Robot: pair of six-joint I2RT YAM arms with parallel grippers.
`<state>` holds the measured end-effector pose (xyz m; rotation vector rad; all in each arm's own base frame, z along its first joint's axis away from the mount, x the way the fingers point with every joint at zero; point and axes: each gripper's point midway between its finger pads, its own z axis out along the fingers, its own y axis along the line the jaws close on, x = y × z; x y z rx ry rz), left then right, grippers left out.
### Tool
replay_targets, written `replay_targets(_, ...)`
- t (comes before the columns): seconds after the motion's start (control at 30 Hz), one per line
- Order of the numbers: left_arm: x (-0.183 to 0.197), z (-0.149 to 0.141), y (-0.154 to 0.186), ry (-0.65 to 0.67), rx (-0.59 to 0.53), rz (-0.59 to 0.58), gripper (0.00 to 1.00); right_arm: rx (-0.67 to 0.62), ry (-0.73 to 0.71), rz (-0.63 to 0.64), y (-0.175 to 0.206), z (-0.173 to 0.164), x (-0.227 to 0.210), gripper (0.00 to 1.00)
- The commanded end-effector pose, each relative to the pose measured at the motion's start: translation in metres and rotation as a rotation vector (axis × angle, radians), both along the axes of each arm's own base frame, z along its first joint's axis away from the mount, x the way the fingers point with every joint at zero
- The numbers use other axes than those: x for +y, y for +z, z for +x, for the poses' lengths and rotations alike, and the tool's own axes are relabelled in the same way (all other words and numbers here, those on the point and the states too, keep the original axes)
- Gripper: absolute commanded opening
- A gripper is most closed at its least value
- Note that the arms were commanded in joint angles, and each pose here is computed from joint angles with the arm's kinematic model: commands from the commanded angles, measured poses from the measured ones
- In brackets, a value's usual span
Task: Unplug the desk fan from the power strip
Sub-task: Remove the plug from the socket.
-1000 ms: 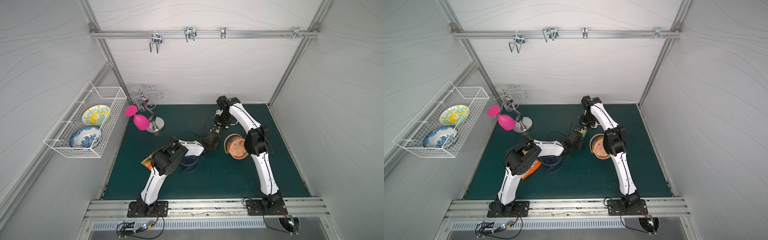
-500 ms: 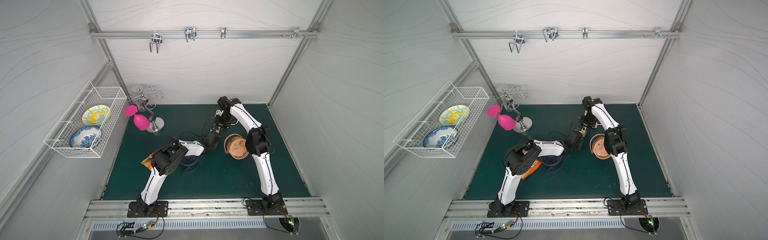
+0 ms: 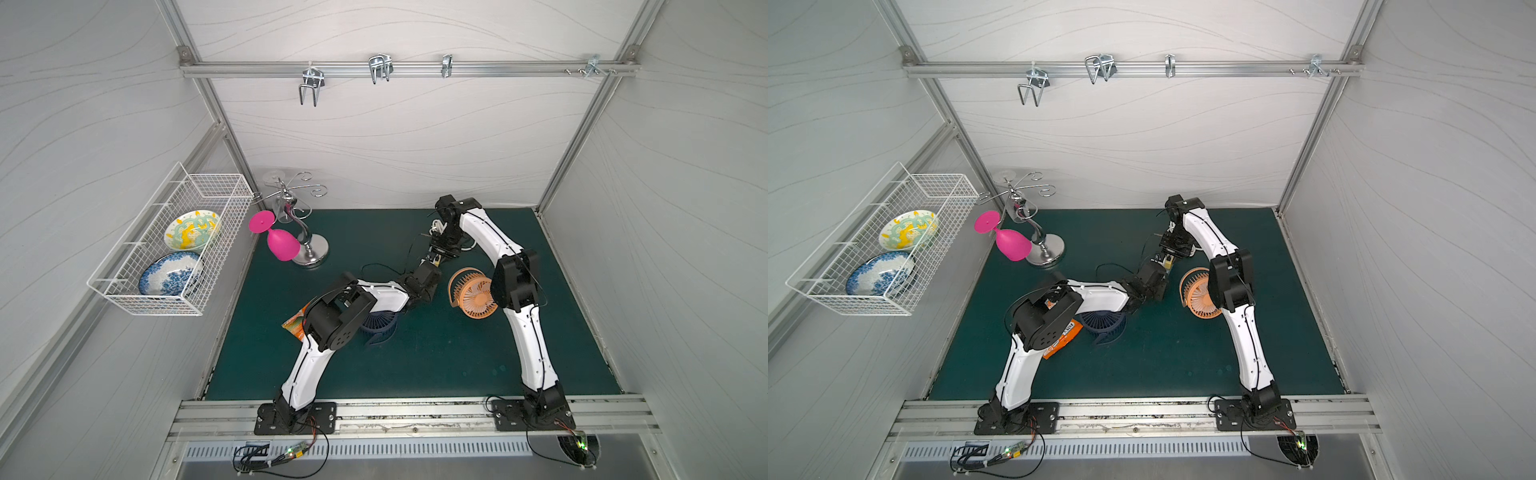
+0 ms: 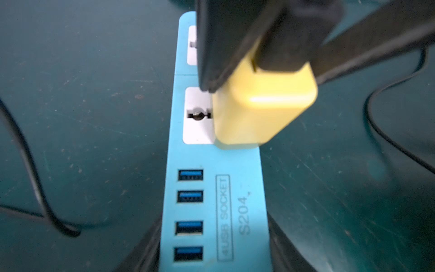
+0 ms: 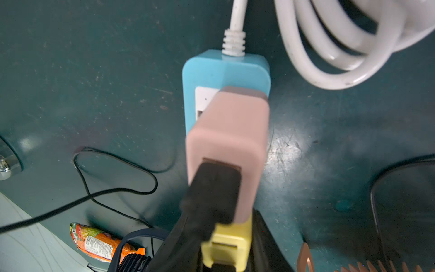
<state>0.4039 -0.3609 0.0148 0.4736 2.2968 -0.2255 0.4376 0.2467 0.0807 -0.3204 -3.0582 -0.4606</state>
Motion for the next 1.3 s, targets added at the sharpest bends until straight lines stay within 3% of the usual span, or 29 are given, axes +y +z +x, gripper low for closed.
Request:
replay_targets(0.0,0.000,-0.040,-0.061,-0.070,0.194,0.068,0.09,-0.028,-0.025,0.064,0.018,0.010,0.002,0.00)
replay_targets(0.23,-0.003,-0.042,-0.063,-0.093,0.212,0.071,0.08,-0.048,-0.034,0.160,0.049,0.015,0.016,0.00)
replay_targets(0.37,-0.004,-0.043,-0.064,-0.098,0.222,0.071,0.08,-0.061,0.037,0.045,0.041,0.009,0.012,0.00)
replay_targets(0.6,-0.007,-0.045,-0.066,-0.111,0.241,0.071,0.08,0.036,0.109,-0.110,-0.005,-0.009,-0.003,0.00)
replay_targets(0.9,-0.002,-0.046,-0.063,-0.093,0.232,0.072,0.09,-0.080,-0.004,-0.022,0.042,0.012,-0.016,0.00)
replay_targets(1.27,0.003,-0.042,-0.057,-0.083,0.197,0.085,0.10,-0.131,-0.018,0.058,0.082,0.009,-0.029,0.00)
